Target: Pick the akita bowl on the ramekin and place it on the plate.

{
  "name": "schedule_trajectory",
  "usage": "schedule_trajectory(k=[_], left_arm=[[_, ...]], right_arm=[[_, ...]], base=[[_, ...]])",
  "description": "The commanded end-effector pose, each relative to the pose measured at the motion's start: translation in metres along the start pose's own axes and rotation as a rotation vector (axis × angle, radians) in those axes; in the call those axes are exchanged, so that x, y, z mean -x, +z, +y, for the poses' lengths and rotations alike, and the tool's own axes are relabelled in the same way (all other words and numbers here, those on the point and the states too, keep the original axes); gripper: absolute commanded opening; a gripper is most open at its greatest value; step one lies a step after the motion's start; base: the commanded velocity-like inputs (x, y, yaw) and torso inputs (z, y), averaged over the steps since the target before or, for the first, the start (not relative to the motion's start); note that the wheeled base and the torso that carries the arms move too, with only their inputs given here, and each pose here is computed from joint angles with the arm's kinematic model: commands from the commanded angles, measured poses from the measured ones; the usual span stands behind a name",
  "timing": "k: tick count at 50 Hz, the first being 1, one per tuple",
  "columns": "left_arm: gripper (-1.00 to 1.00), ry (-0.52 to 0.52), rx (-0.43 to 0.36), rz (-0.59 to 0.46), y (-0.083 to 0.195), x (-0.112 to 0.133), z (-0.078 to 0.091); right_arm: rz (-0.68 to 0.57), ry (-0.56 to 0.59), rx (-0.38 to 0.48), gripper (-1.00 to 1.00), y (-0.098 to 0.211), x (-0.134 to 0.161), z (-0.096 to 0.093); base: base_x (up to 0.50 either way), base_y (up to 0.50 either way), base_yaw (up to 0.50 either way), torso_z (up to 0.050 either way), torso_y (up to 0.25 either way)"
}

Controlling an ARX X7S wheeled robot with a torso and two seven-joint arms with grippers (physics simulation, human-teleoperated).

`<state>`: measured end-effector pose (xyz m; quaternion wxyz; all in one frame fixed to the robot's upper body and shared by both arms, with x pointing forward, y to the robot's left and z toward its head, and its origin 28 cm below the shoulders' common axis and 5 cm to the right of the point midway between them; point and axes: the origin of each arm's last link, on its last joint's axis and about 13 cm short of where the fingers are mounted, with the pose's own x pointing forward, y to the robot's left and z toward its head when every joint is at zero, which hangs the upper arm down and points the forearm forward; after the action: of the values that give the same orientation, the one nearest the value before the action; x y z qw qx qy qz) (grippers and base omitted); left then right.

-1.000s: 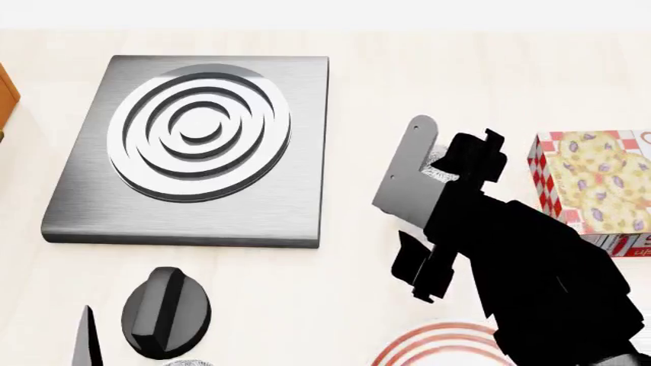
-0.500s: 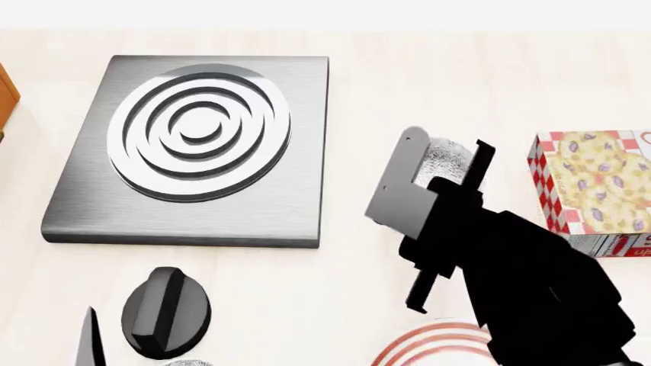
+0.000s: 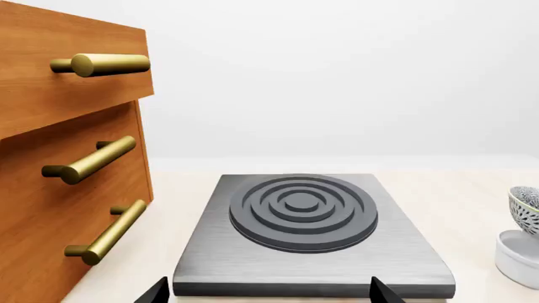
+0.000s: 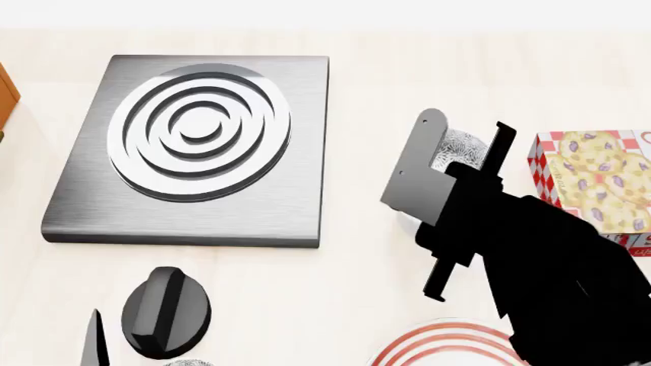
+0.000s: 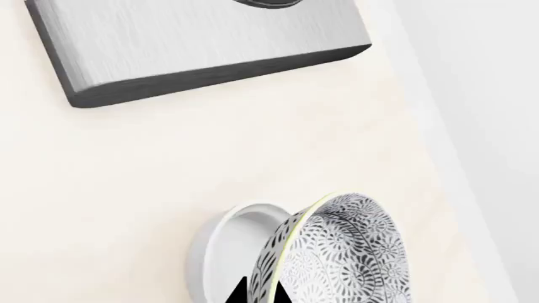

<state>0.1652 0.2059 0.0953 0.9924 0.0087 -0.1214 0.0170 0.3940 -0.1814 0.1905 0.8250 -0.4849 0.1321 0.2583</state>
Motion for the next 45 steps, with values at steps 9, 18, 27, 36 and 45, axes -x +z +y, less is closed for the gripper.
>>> schedule_trajectory(k=[9, 18, 27, 36, 45], left_arm=[[1.0, -0.006, 0.011, 0.001, 0.0, 0.0, 0.0], [1.0, -0.012, 0.018, 0.001, 0.0, 0.0, -0.001], [1.0, -0.013, 0.02, 0.002, 0.0, 0.0, -0.001], [1.0, -0.021, 0.02, 0.003, 0.0, 0.0, -0.003], [1.0, -0.019, 0.021, 0.002, 0.0, 0.001, -0.003]], right_arm=[[0.038, -0.09, 0.075, -1.0, 0.016, 0.041, -0.039], [0.062, -0.087, 0.105, -1.0, 0.023, 0.06, -0.049], [0.088, -0.015, 0.128, -1.0, 0.03, 0.083, -0.05], [0.078, 0.046, 0.167, -1.0, 0.042, 0.11, -0.048], [0.091, 0.061, 0.165, -1.0, 0.041, 0.127, -0.047]], base=[[0.0, 0.0, 0.0, 0.0, 0.0], [0.0, 0.0, 0.0, 0.0, 0.0], [0.0, 0.0, 0.0, 0.0, 0.0], [0.0, 0.0, 0.0, 0.0, 0.0], [0.0, 0.0, 0.0, 0.0, 0.002]])
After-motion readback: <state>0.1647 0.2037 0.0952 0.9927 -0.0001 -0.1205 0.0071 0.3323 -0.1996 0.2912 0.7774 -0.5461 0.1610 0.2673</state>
